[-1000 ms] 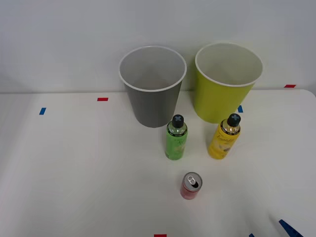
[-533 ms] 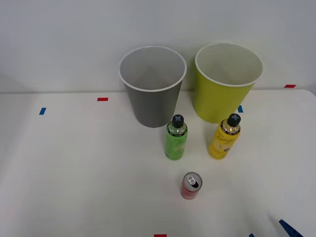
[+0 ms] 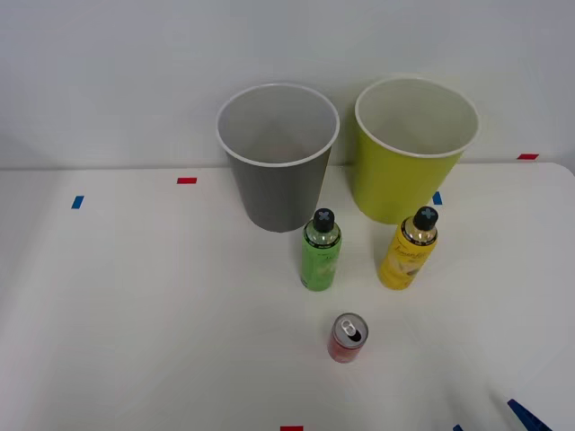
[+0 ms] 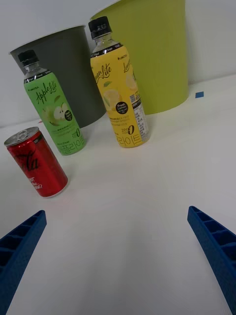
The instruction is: Put cans in the gray bin, plastic bottles in the light green bin
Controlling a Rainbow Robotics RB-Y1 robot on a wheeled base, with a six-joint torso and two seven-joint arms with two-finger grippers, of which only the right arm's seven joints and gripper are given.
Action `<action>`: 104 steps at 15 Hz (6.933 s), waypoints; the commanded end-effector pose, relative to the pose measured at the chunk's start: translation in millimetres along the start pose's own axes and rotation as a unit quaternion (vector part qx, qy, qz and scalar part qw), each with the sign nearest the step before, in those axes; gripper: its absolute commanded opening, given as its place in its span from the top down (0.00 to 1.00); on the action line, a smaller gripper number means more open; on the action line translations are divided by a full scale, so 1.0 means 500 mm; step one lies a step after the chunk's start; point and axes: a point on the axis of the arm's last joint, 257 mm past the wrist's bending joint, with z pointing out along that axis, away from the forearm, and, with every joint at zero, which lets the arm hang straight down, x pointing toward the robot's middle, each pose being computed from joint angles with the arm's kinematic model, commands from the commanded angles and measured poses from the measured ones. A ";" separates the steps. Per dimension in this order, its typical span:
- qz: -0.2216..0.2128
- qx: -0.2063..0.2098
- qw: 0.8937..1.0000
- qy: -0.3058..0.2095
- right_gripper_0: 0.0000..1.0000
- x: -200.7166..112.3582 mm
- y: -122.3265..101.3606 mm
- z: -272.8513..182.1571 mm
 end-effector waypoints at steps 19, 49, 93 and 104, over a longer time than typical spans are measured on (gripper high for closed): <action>-0.022 0.024 0.998 -0.046 0.00 -0.026 0.009 0.001; -0.025 0.099 0.985 -0.136 0.00 -0.140 -0.014 0.418; -0.101 0.127 0.981 -0.107 0.71 -0.194 -0.040 0.548; -0.086 0.119 0.980 -0.131 1.00 -0.200 -0.044 0.507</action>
